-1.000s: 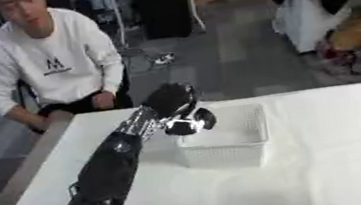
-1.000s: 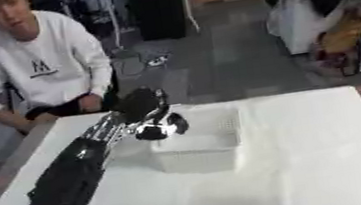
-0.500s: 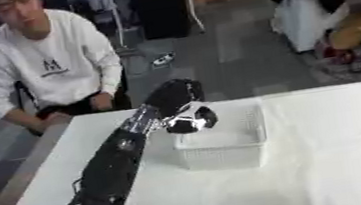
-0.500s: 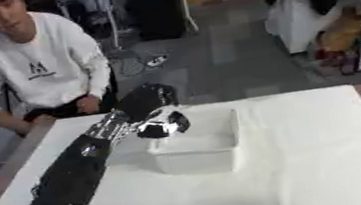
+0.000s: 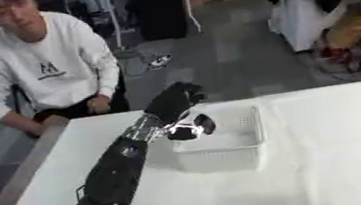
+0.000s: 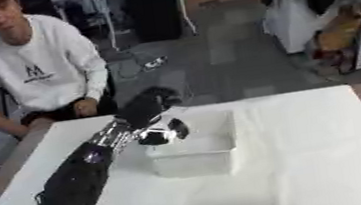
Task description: Pick up objects on the table and place them in the box.
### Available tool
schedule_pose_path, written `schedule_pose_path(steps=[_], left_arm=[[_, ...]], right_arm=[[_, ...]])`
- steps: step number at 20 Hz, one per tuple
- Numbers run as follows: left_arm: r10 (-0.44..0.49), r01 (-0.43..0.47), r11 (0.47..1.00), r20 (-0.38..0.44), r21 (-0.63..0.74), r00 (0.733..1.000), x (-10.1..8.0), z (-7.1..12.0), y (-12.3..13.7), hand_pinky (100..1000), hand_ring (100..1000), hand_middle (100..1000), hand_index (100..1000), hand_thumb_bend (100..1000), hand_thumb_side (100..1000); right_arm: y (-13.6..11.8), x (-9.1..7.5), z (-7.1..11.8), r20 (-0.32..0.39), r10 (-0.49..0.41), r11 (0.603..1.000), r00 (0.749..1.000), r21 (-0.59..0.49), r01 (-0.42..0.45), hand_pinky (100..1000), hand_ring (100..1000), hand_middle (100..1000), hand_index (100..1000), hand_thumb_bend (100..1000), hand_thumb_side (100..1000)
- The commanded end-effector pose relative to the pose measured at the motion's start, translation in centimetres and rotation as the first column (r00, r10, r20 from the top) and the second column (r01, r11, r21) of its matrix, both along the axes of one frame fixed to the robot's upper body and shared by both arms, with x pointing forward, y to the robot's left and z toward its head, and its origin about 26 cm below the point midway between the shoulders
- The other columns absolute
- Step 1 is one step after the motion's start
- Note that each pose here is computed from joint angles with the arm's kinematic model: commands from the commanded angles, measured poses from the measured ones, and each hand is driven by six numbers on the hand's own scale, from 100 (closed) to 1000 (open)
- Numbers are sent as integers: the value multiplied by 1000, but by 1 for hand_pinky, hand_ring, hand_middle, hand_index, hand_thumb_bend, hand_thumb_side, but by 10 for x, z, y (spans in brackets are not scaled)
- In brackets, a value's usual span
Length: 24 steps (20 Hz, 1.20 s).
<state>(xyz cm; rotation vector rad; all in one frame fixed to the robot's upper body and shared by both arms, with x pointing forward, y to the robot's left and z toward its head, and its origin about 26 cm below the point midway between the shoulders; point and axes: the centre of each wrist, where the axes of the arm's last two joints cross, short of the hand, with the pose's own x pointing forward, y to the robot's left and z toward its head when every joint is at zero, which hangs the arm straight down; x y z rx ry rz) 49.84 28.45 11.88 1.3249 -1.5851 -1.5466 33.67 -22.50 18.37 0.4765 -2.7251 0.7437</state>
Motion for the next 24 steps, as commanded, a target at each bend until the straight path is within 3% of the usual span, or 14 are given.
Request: schedule_pose_path(steps=[1,4,6,9,13,16,17,22,24], left_arm=[[44,-45,995,-21,-87,999,4,13,3,1000,1000,1000,1000,621,694],[88,-109,976,-115,-190,989,3,7,5,1000,1000,1000,1000,688,773],[104,-148,957,-180,-251,978,3,6,6,1000,1000,1000,1000,678,875],[118,-196,935,-262,-296,958,3,7,6,1000,1000,1000,1000,681,944],[127,-234,930,-350,-285,928,3,9,5,1000,1000,1000,1000,652,855],[122,-236,941,-404,-244,906,4,12,5,1000,1000,1000,1000,510,682],[116,-238,941,-431,-241,895,4,13,5,1000,1000,1000,1000,409,648],[27,-264,903,-569,-339,822,5,13,4,1000,1000,1000,1000,100,563],[-17,-273,878,-594,-394,804,5,14,3,1000,1000,1000,1000,100,519]], right_arm=[[2,-2,13,177,47,996,983,-82,-33,100,382,368,482,100,882],[2,-2,12,176,47,996,983,-81,-33,100,383,368,482,100,882],[2,-2,12,176,48,996,983,-81,-34,100,383,368,482,100,882],[2,-2,12,176,48,996,983,-81,-34,100,383,369,483,100,882],[2,-2,12,176,49,996,983,-82,-35,100,383,369,482,100,882],[3,-2,12,175,51,996,983,-81,-37,100,383,369,482,100,882],[3,-2,12,175,52,996,983,-81,-38,100,383,369,483,100,882],[3,-2,12,174,55,996,983,-81,-41,100,383,369,482,100,881],[3,-2,12,173,55,996,983,-81,-42,100,383,369,482,100,881]])
